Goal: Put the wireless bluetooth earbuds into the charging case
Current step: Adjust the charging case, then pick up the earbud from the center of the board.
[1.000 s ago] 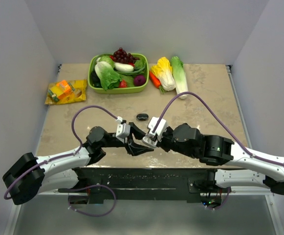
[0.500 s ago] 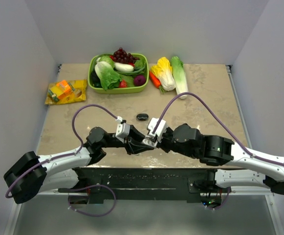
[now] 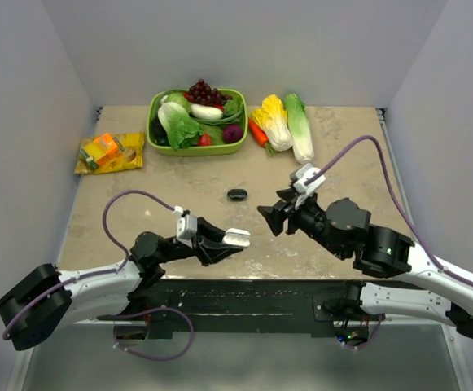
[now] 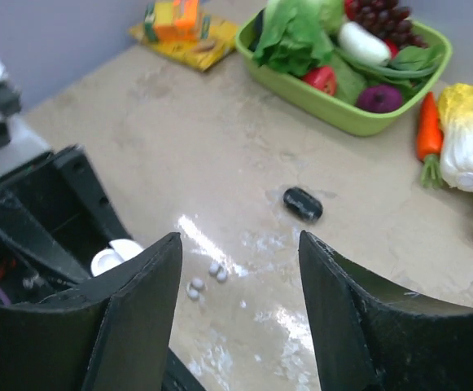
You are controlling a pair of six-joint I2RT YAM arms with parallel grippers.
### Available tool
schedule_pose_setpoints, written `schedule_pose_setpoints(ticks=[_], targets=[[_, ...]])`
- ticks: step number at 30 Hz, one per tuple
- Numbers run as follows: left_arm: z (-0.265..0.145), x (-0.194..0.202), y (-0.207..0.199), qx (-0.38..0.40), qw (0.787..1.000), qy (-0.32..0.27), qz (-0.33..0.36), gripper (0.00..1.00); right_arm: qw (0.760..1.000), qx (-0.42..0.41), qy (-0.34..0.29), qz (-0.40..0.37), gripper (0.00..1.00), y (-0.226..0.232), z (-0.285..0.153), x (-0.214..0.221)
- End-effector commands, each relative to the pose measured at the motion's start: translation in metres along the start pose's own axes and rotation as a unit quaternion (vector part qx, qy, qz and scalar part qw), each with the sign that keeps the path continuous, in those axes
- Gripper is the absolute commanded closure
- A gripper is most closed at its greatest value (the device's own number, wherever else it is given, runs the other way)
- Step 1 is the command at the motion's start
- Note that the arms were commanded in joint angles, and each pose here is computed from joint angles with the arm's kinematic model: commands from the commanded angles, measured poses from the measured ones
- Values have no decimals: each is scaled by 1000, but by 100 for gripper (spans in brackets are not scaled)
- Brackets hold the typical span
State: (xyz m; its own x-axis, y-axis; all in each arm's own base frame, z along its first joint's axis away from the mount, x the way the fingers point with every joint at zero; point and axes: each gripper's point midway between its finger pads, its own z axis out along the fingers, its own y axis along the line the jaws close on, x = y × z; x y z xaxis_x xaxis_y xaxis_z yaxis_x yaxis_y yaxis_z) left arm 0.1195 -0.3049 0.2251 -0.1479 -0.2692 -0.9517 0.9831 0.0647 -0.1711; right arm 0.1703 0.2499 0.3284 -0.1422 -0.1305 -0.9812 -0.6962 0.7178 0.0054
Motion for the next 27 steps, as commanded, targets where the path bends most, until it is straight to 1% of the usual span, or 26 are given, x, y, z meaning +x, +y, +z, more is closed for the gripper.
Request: schedule_pose_setpoints(ticks=[1,2,3,4,5,6,7,8,9,10,11,12,13,14,15,18,20,24,27], targets=[[-28,-31,14,-90,991,-101,22,100,988,91,-56,110,37,-39,-2,-4],[-34,-32,16,-104,988,-110,20,100,985,108,-47,128,38,-44,1,7],[-40,-23,23,-128,987,-100,13,100,984,119,-30,133,39,-46,8,22],[-49,-29,33,-167,979,-116,17,100,983,128,-4,133,39,-45,15,47],[-54,-26,39,-188,976,-110,16,100,983,116,13,144,41,-38,20,61],[-58,-23,44,-205,973,-103,14,100,983,110,39,139,43,-32,31,89],[-68,-24,46,-225,967,-118,14,100,984,91,52,142,46,-23,37,101],[-73,-18,51,-241,964,-108,6,100,986,53,59,148,51,-7,45,108],[-77,-29,49,-245,960,-132,7,100,984,46,100,138,53,0,55,141],[-81,-31,52,-256,956,-139,6,100,984,29,113,135,55,8,60,150],[-83,-25,55,-267,955,-127,2,100,982,-4,126,139,57,23,66,158],[-86,-33,53,-269,953,-140,4,100,980,-8,151,133,59,29,72,176],[-87,-33,54,-273,952,-140,3,100,979,-15,156,129,60,34,76,182],[-89,-28,55,-278,952,-131,1,100,980,-31,150,126,60,45,79,181],[-90,-32,55,-280,950,-136,2,100,980,-42,151,121,60,52,81,182],[-93,-26,58,-292,948,-124,-1,100,977,-62,172,108,56,73,89,196],[-94,-24,59,-295,948,-121,-3,100,974,-66,190,107,54,80,95,210],[-93,-19,57,-287,951,-118,-10,100,969,-83,198,119,57,91,101,219],[-92,-19,56,-284,951,-119,-9,100,967,-89,205,121,55,96,107,227]])
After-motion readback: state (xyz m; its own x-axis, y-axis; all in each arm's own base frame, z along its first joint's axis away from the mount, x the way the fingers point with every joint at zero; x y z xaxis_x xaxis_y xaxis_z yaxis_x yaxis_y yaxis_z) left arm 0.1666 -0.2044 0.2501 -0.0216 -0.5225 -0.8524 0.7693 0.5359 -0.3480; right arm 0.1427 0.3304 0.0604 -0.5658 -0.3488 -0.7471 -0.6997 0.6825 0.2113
